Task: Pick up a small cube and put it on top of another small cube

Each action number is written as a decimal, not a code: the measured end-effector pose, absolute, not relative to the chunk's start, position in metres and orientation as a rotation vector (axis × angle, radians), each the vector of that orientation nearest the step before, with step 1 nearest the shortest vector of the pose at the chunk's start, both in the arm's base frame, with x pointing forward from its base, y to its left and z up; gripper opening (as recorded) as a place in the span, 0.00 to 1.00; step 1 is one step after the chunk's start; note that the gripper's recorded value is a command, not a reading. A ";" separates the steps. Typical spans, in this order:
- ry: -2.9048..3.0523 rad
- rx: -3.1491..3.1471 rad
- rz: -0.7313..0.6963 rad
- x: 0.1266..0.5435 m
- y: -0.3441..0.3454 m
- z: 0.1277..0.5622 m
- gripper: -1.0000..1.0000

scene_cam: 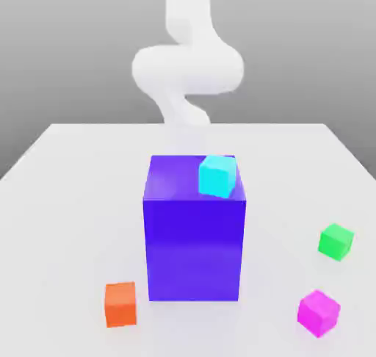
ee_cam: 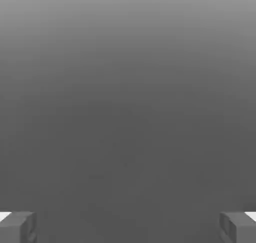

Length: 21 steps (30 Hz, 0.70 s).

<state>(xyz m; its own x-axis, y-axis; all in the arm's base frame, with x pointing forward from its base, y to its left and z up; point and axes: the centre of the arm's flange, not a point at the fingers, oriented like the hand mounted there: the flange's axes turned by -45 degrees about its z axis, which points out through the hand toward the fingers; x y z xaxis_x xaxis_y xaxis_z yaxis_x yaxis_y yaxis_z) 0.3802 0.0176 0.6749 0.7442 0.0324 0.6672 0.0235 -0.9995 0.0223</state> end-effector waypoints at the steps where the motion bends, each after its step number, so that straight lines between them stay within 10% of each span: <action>1: 0.077 2.931 1.072 0.394 0.026 0.659 0.50; 11: 0.392 2.989 0.654 0.474 0.105 0.485 0.50; 21: 0.755 3.000 0.246 0.467 0.188 0.297 0.50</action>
